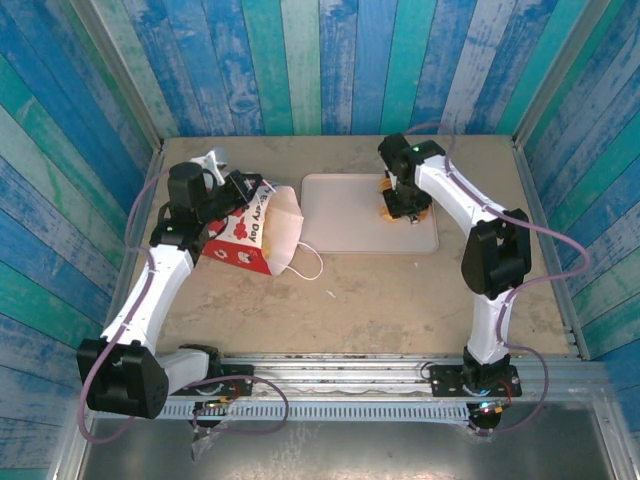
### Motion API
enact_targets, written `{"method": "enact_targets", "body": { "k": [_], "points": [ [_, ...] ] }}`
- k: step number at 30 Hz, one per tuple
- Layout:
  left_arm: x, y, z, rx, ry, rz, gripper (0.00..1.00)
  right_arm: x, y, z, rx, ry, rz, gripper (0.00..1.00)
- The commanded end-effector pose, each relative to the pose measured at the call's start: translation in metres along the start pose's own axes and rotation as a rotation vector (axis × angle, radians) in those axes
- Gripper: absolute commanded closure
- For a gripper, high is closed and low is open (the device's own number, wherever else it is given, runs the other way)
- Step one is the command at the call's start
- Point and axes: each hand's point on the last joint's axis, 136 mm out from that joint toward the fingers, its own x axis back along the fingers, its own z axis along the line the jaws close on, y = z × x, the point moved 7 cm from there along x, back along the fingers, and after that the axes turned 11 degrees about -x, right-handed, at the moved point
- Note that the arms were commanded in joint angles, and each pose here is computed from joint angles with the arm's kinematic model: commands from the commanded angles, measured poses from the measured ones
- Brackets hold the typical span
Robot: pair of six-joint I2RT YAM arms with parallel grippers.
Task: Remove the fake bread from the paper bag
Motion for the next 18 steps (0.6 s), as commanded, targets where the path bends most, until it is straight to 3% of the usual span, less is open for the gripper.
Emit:
{"method": "enact_targets", "body": {
  "k": [1, 18],
  "points": [
    [0.0027, 0.0074, -0.0066, -0.012, -0.026, -0.033, 1.00, -0.0014, 0.0040, -0.0117, 0.019, -0.062, 0.014, 0.54],
    [0.0036, 0.0066, -0.0060, -0.011, -0.022, -0.035, 1.00, -0.0080, 0.0102, -0.0074, 0.053, -0.018, 0.029, 0.54]
  ]
}}
